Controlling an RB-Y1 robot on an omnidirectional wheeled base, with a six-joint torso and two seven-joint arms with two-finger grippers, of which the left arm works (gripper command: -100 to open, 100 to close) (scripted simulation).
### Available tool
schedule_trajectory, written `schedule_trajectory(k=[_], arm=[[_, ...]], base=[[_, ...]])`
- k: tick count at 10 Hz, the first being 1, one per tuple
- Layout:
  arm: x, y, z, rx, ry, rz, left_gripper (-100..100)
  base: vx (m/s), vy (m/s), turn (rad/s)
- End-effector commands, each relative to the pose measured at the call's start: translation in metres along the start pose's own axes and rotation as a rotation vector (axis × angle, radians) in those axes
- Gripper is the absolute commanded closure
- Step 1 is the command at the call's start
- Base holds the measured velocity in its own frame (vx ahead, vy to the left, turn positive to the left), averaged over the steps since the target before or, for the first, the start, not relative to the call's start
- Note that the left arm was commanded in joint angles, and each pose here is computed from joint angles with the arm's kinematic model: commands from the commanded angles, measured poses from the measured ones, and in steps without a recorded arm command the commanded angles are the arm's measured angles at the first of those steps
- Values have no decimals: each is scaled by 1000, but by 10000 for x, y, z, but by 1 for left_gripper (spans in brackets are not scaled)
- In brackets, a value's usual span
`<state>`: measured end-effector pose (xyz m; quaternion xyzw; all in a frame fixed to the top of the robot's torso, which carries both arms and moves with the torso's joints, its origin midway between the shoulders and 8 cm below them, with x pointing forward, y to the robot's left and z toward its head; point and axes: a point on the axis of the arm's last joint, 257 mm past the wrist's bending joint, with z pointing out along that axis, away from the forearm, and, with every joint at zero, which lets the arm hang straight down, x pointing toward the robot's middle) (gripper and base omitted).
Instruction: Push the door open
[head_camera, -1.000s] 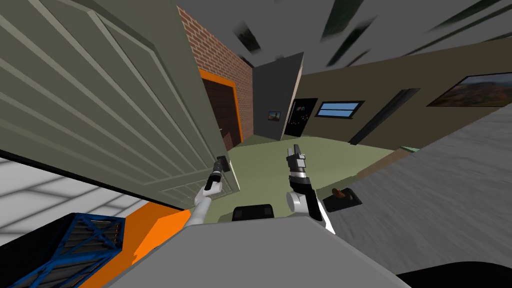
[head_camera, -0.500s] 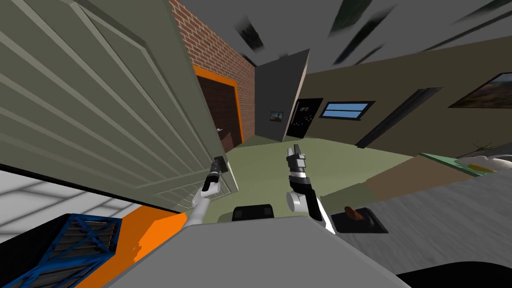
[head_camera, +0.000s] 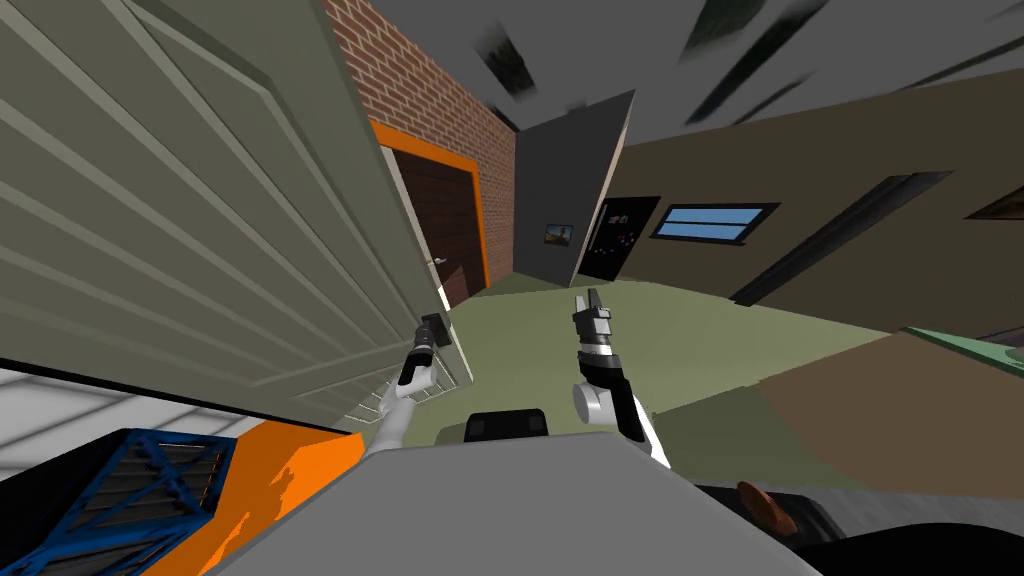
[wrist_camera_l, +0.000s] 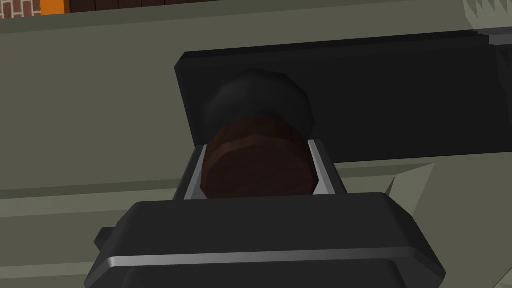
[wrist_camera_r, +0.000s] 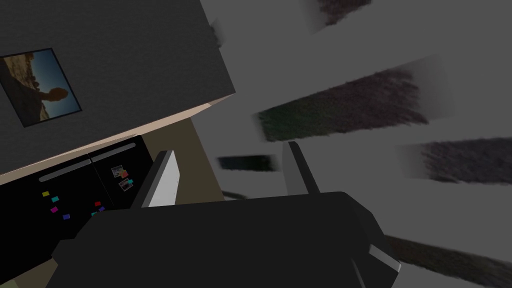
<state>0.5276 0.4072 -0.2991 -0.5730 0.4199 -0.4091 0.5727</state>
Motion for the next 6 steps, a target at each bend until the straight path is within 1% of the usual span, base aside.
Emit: schedule_trajectory(k=[1, 3, 4, 5, 6], arm=[[-94, -43, 29, 11, -19, -5, 100], [-160, -31, 22, 9, -36, -11, 100], [-160, 6, 8, 0, -34, -6, 100], [-292, -13, 10, 4, -56, -5, 100], [-345, -16, 9, 5, -66, -4, 100]], base=[[165, -89, 64], [182, -72, 70], [82, -22, 40], [138, -28, 49], [222, -39, 75]])
